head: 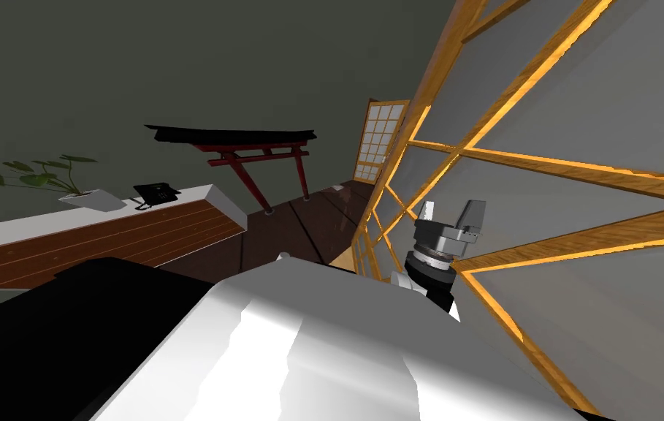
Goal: Push the door open
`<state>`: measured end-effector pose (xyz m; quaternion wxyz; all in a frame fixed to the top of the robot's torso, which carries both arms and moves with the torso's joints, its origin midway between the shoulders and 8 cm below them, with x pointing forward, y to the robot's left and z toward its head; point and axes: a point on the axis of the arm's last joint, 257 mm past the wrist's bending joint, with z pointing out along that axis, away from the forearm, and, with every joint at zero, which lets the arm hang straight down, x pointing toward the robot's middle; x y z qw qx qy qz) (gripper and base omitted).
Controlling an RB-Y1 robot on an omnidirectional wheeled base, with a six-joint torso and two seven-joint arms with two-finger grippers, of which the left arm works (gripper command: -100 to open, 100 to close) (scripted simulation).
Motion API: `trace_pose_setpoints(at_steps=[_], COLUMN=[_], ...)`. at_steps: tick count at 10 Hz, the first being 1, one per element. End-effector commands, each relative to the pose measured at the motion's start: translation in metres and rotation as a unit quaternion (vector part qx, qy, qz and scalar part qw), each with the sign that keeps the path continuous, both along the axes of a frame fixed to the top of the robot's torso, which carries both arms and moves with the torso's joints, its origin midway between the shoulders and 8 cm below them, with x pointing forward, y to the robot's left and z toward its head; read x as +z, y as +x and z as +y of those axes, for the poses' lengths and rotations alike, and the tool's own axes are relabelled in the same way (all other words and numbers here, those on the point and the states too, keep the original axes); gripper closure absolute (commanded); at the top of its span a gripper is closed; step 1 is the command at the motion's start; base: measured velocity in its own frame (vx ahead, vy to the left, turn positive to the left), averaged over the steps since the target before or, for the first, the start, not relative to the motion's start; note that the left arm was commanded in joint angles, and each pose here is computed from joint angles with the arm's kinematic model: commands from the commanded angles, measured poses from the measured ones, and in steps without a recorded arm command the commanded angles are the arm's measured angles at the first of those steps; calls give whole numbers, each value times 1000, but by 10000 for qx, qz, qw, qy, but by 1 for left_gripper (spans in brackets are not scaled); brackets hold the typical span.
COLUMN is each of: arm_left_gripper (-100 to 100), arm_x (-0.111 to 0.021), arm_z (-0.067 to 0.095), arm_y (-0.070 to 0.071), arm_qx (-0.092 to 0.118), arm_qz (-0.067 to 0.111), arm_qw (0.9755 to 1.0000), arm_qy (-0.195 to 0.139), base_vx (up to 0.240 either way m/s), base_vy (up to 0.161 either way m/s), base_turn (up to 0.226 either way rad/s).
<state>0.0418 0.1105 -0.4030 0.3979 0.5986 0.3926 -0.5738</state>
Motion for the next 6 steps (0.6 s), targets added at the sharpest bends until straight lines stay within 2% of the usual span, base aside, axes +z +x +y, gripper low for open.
trace_pose_setpoints(at_steps=[1, 6], arm_left_gripper=[-100, -100], arm_x=[-3, -10], arm_z=[0, 2], arm_y=[2, 5], arm_qx=[66, 283], arm_qz=[-29, -82], arm_qw=[10000, 9995], arm_qy=[39, 145], base_vx=[121, 113], base_vy=[-64, -96], base_turn=[-10, 28])
